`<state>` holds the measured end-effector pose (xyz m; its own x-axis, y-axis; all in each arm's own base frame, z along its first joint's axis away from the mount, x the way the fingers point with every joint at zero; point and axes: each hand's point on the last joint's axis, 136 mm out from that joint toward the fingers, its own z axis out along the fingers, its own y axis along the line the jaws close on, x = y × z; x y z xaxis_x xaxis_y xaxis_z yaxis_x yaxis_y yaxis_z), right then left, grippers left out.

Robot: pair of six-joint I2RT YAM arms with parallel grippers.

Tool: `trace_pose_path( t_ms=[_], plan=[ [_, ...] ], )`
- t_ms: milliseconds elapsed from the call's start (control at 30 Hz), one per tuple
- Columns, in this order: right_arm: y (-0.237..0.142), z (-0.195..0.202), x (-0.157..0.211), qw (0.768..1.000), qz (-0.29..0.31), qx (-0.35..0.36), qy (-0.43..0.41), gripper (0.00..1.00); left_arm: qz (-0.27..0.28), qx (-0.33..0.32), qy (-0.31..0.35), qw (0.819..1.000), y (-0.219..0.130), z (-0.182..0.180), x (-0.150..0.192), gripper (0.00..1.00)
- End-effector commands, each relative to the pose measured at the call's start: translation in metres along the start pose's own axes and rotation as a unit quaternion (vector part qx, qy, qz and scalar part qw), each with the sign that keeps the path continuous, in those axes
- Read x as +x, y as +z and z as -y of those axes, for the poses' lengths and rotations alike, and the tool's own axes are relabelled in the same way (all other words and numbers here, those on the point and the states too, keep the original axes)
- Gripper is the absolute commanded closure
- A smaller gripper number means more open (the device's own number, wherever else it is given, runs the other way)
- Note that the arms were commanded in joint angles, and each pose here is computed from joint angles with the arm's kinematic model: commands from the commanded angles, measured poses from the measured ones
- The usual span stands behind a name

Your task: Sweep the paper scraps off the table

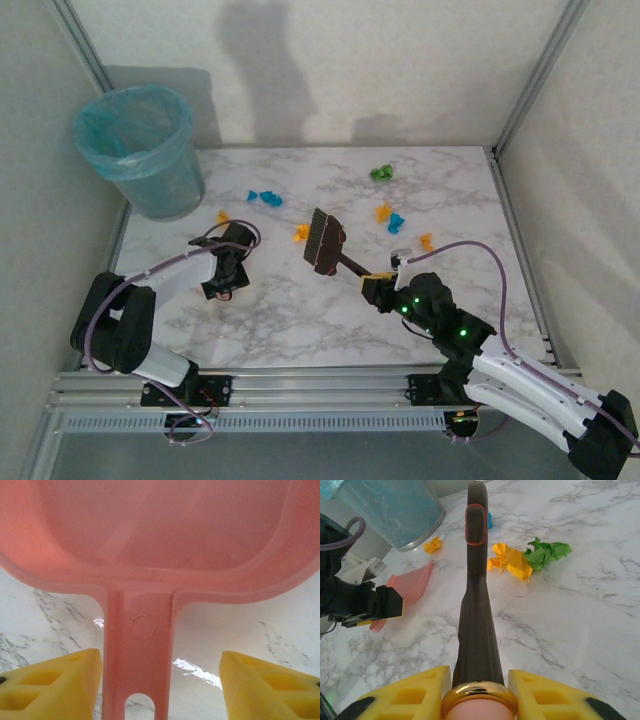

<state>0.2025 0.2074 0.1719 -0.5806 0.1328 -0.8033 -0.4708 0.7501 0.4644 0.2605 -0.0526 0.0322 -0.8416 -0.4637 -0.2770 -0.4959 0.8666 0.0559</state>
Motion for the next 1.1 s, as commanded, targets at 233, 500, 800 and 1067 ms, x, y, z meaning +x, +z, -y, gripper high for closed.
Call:
trace_pose_path(
  t_ms=[233,500,800,1067],
  plan=[
    [-0.001,-0.01,-0.016,0.999,0.031,-0.018,-0.007,1.0,-0.006,0.012,-0.007,1.0,0.001,0.0,-0.007,0.51],
    [-0.001,-0.009,-0.016,0.999,0.031,-0.016,-0.009,1.0,0.0,0.01,-0.013,1.0,-0.001,-0.005,-0.012,0.67],
    [-0.001,-0.008,-0.017,0.999,0.032,-0.013,-0.01,1.0,0.001,0.037,-0.014,0.999,-0.01,0.002,-0.011,0.96],
    [-0.002,-0.007,-0.018,0.999,0.038,-0.011,-0.016,1.0,0.011,0.161,-0.004,0.987,-0.061,0.035,-0.011,1.0]
  ],
)
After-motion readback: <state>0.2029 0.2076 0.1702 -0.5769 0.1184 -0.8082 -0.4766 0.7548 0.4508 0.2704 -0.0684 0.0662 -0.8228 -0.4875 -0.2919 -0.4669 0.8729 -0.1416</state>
